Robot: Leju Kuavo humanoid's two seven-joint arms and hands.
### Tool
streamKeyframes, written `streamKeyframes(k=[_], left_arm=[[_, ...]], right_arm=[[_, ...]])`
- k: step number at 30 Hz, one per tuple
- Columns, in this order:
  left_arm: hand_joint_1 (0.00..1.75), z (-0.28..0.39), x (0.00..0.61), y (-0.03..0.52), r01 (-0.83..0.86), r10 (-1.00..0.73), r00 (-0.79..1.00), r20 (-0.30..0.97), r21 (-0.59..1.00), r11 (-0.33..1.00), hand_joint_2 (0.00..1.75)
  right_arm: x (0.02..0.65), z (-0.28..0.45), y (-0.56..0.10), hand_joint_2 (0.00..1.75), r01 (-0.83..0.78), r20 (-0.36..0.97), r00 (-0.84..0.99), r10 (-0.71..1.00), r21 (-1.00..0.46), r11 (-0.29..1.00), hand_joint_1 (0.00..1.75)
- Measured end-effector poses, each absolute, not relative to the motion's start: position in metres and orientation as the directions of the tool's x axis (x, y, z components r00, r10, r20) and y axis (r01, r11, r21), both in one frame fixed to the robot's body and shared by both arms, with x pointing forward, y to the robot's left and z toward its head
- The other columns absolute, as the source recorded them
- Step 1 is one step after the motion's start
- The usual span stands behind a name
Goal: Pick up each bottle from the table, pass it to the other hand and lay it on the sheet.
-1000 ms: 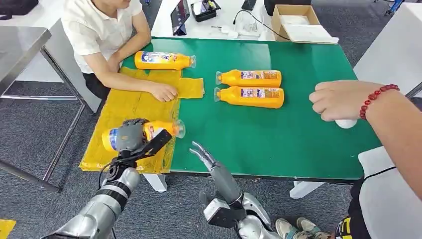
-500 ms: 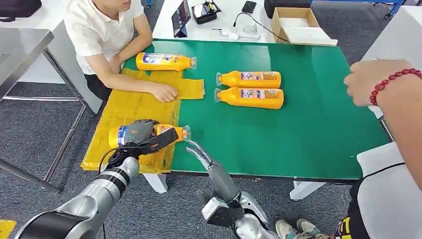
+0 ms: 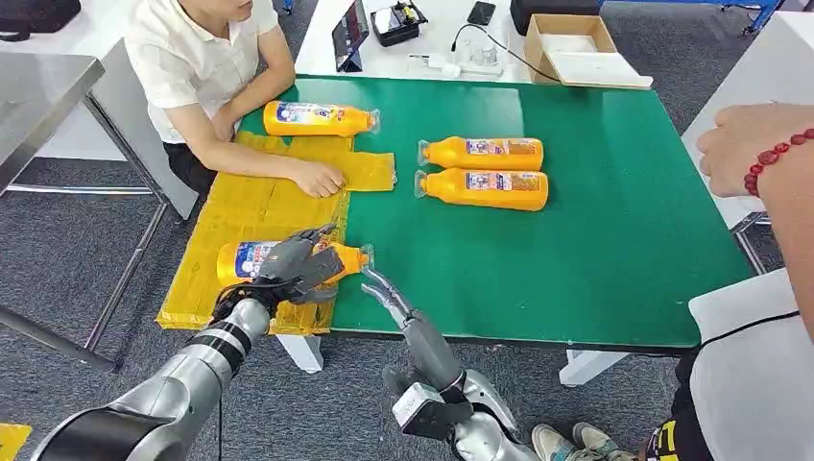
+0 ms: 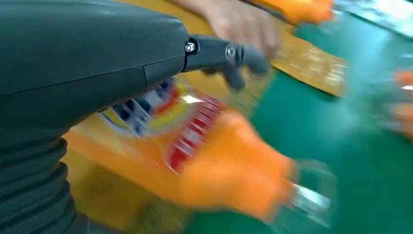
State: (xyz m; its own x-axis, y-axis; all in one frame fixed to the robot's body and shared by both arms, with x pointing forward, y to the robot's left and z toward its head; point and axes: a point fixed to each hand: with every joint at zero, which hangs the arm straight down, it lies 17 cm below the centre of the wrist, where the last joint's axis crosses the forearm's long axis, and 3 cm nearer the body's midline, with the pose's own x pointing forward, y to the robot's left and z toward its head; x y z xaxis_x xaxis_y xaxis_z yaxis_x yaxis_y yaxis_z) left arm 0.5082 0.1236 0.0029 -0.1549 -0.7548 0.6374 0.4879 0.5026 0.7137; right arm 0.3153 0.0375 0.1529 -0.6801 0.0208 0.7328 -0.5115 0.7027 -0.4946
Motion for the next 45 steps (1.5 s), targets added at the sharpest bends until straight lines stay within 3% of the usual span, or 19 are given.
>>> streamKeyframes(k=[10,11,12,14,17,22,26,33,45], left_arm=[[0.0,0.017,0.499,0.095,0.517,-0.666,-0.211,0.715,0.66,0.544,0.0],[0.0,0.026,0.489,0.078,0.522,-0.597,-0.249,0.762,0.625,0.58,1.75],[0.0,0.114,0.487,0.09,0.191,-0.325,-0.384,0.864,0.419,0.888,1.75],[0.0,0.145,0.48,0.112,0.01,-0.235,-0.402,0.885,0.261,0.965,1.75],[0.0,0.17,0.462,0.139,-0.129,-0.101,-0.412,0.906,0.052,0.99,1.75],[0.0,0.19,0.443,0.17,-0.169,0.202,-0.414,0.887,-0.293,0.941,1.75],[0.0,0.199,0.428,0.177,-0.116,0.331,-0.408,0.851,-0.408,0.906,1.75],[0.0,0.198,0.393,0.161,-0.046,0.265,-0.408,0.874,-0.309,0.95,1.75],[0.0,0.194,0.38,0.157,-0.028,0.255,-0.401,0.88,-0.29,0.957,1.75]], right_arm=[[0.32,0.15,0.033,0.0,-0.496,0.74,-0.672,0.03,-0.479,0.724,0.0],[0.321,0.15,0.032,0.0,-0.488,0.74,-0.672,0.035,-0.478,0.731,0.0],[0.321,0.146,0.025,1.75,-0.436,0.715,-0.695,0.081,-0.508,0.743,0.0],[0.324,0.141,0.017,1.75,-0.391,0.708,-0.696,0.125,-0.518,0.761,0.0],[0.334,0.133,-0.004,1.75,-0.327,0.709,-0.677,0.195,-0.528,0.784,0.0],[0.358,0.124,-0.05,1.75,-0.164,0.68,-0.637,0.362,-0.579,0.799,0.0],[0.373,0.114,-0.1,1.75,-0.026,0.601,-0.606,0.52,-0.669,0.743,0.0],[0.385,0.089,-0.169,1.75,0.064,0.506,-0.52,0.688,-0.78,0.622,0.0],[0.392,0.088,-0.198,1.75,0.101,0.475,-0.489,0.731,-0.802,0.589,0.0]])
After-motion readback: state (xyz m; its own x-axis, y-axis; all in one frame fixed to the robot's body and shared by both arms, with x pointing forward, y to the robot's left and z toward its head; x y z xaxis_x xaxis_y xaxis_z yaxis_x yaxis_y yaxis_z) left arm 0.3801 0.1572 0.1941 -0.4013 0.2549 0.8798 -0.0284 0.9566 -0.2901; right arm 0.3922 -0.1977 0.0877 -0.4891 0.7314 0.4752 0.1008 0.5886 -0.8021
